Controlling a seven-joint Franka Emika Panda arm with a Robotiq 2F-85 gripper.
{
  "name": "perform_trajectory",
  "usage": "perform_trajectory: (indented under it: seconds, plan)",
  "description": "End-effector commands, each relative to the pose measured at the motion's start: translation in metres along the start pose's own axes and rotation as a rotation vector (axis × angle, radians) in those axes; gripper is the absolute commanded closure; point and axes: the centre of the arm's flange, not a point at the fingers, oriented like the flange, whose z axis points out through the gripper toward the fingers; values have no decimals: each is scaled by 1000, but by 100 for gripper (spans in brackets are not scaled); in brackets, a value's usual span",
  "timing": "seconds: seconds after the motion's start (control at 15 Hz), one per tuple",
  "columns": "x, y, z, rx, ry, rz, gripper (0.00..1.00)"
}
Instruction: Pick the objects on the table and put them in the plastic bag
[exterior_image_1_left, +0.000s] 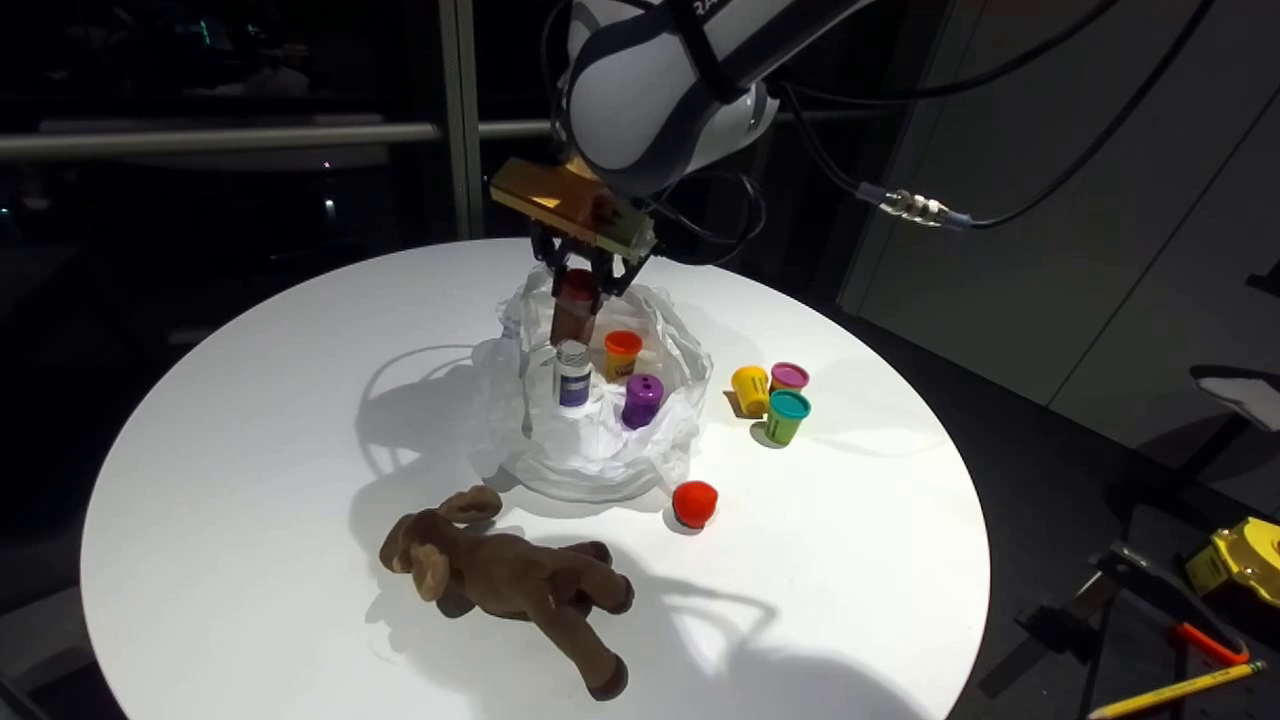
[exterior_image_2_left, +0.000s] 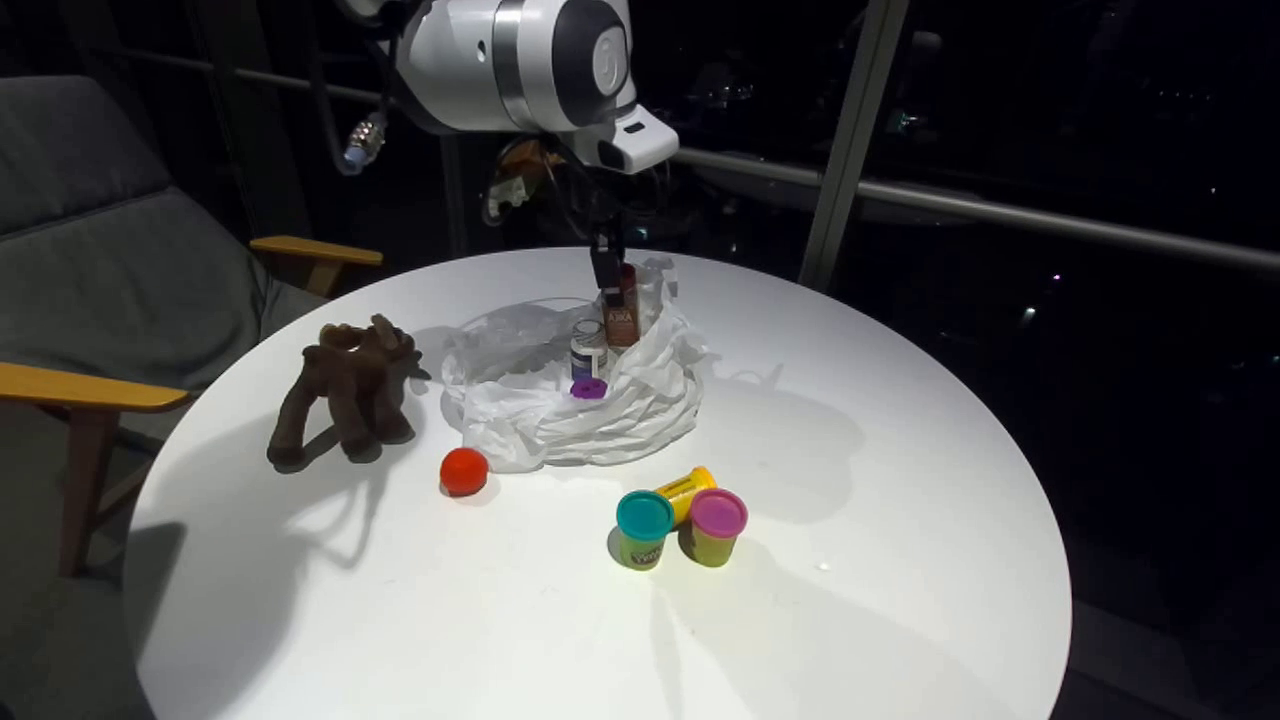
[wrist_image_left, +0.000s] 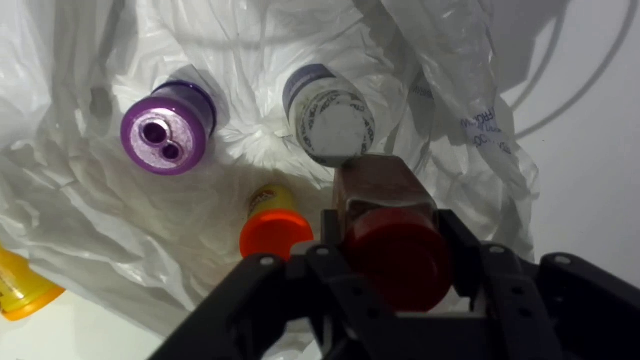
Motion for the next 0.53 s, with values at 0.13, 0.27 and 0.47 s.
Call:
perform_trajectory:
  seconds: [0.13, 0.27, 0.47]
  plan:
    - [-14, -24, 27, -42, -13, -53, 75]
    - [-21, -26, 34, -45, -13, -55, 75]
    - [-24, -31, 44, -43, 0, -47, 75]
